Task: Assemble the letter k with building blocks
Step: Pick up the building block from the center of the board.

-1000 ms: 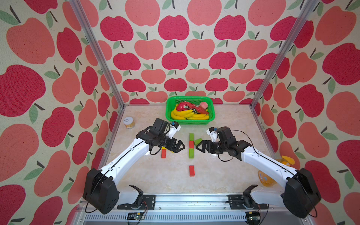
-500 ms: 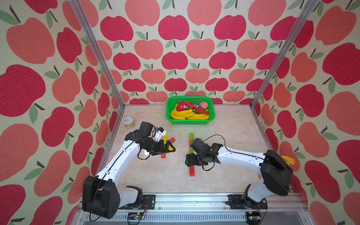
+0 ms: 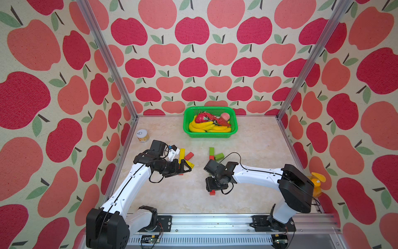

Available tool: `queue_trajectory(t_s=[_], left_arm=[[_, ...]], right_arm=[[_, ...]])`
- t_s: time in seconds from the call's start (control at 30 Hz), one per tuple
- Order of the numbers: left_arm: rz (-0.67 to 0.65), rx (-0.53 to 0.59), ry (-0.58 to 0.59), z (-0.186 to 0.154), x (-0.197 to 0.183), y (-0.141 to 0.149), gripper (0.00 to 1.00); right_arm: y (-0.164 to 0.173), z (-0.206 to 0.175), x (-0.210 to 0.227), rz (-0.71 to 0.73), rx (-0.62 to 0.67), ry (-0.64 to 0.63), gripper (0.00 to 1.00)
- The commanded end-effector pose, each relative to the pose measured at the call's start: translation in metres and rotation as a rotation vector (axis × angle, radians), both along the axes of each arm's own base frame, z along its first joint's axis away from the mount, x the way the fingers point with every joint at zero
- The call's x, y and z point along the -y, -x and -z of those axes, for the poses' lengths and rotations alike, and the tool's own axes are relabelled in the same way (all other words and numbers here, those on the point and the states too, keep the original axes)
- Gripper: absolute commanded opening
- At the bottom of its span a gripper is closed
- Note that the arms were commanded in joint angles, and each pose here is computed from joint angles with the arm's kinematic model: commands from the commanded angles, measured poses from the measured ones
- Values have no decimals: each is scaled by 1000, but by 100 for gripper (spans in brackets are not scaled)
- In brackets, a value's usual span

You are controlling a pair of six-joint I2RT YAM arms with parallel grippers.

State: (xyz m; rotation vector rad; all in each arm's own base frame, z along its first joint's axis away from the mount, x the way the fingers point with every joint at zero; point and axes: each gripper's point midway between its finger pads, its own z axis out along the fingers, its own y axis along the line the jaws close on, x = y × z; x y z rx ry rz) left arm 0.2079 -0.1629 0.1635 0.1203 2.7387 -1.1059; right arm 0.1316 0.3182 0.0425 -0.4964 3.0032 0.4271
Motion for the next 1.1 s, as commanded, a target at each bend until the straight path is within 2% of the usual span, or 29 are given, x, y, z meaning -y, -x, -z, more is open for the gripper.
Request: queue_trajectory(t_s=[0.0,0.07,0.2,0.4,0.67,0.8,0.93,1.0,1.07], left_arm=[[-24,-3,-24,1,-6,2,98],[-26,1,-29,2,-6,1,98],[-20,-17,-21,4,-3,-1,98],[-23,-19,-22,8,-2,-4,98],[-16,-25,-32,13,-2,-6,98],[-10,-26,-37,14,-1,-6,98],[2,-24,-36,14,1,-8,98],[19,-17,-32,11,4,-12,98],[25,-1,-38,8,6,-18,98]], right_arm=[[19,8,9,2,-42,53,62],[21,12,6,-8,-38,55,61],[17,14,11,-5,-24,104,52],[10,16,21,6,10,180,51],[2,14,13,-11,37,162,40],[3,11,9,-51,43,119,28],[1,4,31,-76,79,121,21],[1,-5,44,-96,88,80,17],[-2,-17,62,-101,122,72,16]])
